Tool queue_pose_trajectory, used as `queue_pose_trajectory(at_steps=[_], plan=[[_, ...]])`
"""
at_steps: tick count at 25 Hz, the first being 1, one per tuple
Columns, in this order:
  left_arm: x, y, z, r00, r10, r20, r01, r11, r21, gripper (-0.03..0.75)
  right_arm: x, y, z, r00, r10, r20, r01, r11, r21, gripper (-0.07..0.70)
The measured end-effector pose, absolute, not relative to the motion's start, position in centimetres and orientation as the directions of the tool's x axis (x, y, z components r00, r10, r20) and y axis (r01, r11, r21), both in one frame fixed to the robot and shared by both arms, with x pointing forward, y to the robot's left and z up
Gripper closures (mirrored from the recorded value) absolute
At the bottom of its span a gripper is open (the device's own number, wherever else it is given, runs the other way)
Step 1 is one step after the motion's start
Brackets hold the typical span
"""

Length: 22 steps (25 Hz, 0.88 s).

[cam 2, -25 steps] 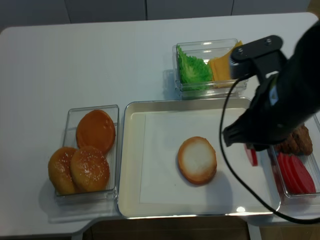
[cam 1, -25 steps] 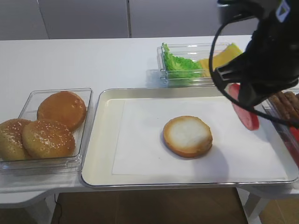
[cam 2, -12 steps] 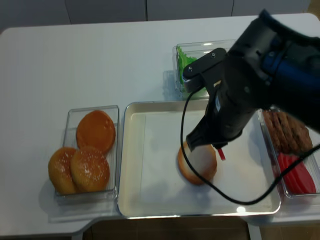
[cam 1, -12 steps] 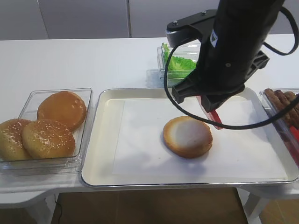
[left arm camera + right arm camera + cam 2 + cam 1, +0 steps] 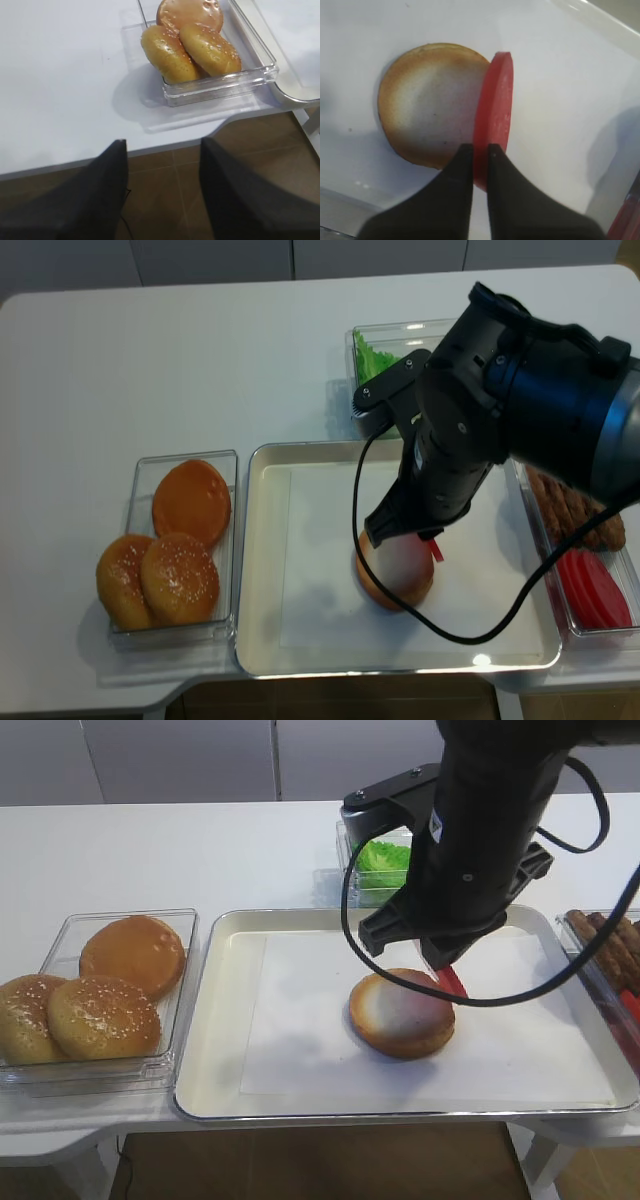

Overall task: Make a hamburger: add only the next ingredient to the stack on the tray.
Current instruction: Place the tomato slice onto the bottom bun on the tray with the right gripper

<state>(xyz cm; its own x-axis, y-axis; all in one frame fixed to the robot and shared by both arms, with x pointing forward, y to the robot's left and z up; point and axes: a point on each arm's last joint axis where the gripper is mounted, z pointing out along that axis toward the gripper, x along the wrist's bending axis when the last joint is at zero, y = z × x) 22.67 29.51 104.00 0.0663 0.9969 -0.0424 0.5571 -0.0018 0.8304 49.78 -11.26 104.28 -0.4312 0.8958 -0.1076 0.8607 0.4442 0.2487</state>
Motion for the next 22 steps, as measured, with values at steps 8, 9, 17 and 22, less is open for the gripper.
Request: queue_pose_trajectory(at_steps=[8, 9, 17, 22], plan=[[22.67, 29.51, 104.0, 0.066, 0.997, -0.042, 0.557, -0.002, 0.83, 0.365, 49.95, -11.07, 104.34, -0.436, 0.894, -0.1, 0.852, 0.446, 0.274, 0.584], [22.67, 29.51, 104.0, 0.066, 0.997, -0.042, 0.557, -0.002, 0.83, 0.365, 49.99, -11.05, 104.28, -0.436, 0.894, -0.1, 0.852, 0.446, 0.274, 0.584], [22.67, 29.51, 104.0, 0.066, 0.997, -0.042, 0.557, -0.002, 0.83, 0.365, 50.21, -10.87, 103.67, -0.442, 0.891, -0.104, 0.853, 0.454, 0.257, 0.584], [22.67, 29.51, 104.0, 0.066, 0.997, -0.042, 0.557, -0.002, 0.83, 0.365, 50.17, -10.89, 103.63, -0.442, 0.891, -0.104, 0.855, 0.453, 0.251, 0.584]])
